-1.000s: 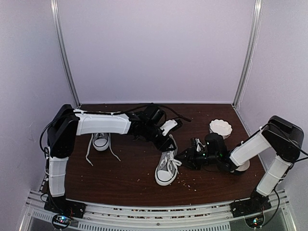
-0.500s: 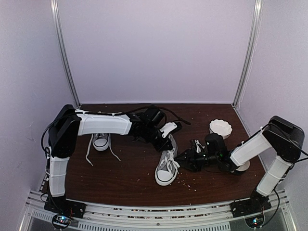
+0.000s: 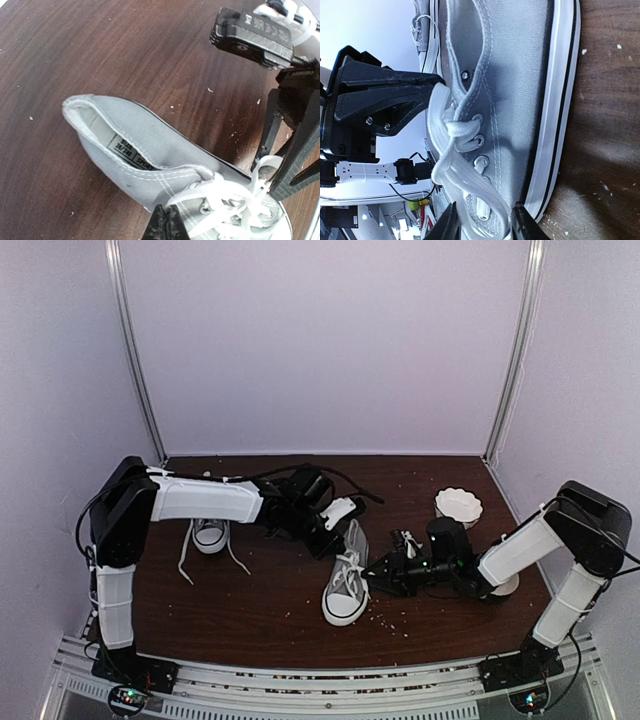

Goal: Tie the shoes
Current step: Adjust the loops with the shoelace on the shoe.

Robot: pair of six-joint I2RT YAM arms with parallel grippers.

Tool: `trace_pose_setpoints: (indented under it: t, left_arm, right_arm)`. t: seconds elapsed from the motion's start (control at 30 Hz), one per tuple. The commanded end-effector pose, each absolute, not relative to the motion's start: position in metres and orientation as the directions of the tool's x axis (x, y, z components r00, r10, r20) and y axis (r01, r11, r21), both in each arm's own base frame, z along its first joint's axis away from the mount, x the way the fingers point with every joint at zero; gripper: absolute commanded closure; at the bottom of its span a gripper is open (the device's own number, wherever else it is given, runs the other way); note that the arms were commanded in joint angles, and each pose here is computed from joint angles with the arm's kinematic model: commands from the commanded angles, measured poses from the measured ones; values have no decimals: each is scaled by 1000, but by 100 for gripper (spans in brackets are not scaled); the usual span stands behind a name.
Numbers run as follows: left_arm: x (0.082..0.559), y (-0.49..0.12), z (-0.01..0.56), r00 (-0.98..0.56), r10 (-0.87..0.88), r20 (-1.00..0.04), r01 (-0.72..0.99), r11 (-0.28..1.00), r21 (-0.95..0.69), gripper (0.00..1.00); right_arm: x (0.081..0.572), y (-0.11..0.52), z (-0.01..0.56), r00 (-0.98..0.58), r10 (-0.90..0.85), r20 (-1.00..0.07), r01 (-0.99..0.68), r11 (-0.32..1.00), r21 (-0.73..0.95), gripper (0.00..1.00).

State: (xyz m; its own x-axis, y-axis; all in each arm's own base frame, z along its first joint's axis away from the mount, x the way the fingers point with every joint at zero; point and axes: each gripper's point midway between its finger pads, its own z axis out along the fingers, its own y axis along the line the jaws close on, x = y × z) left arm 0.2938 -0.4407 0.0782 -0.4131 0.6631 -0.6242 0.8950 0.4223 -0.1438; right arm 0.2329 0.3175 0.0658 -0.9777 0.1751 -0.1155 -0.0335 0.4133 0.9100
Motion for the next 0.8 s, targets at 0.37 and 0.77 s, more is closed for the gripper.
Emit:
trace_pose_setpoints:
  t: [0.37,0.77]
  left_arm:
    - [309,-423,99,-405,621,-672,877,472,-92,100]
    - [314,-399,87,-444,614,-653,849,521,-87,100]
  right_arm:
    - [236,306,66,-975,155,-157,-69,460,885,100]
    - [239,298,63,-968,-9,-251,-198,642,741,100]
